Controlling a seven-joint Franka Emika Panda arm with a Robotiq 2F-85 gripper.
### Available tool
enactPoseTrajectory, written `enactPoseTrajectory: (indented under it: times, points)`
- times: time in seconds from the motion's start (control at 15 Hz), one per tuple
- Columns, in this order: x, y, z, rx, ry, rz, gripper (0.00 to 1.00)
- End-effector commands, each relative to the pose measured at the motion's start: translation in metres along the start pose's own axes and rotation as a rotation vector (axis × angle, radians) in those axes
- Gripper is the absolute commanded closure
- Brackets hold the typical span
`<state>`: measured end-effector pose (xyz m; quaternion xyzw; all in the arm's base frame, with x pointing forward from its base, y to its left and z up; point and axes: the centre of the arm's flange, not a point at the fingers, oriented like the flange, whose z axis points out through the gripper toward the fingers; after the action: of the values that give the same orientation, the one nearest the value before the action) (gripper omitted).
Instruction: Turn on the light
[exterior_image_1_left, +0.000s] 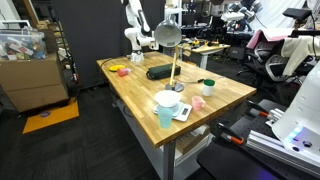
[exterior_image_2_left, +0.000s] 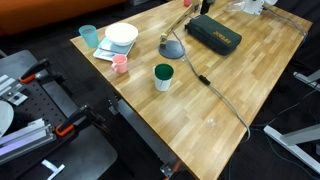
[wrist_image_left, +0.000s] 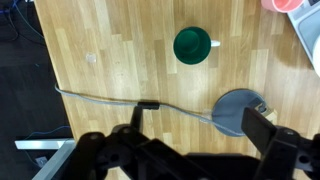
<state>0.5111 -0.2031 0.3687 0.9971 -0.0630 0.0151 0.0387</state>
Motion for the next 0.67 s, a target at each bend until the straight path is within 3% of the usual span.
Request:
enactPoseTrajectory:
  times: [0.0,0.47,0.6]
  points:
    - [0.000,-0.001,0.002,0.000,-0.004,-0.002,0.00]
    - [-0.002,-0.002,0.000,0.002,-0.002,-0.002,0.00]
    - [0.011,0.002,0.007,0.011,0.008,0.013,0.00]
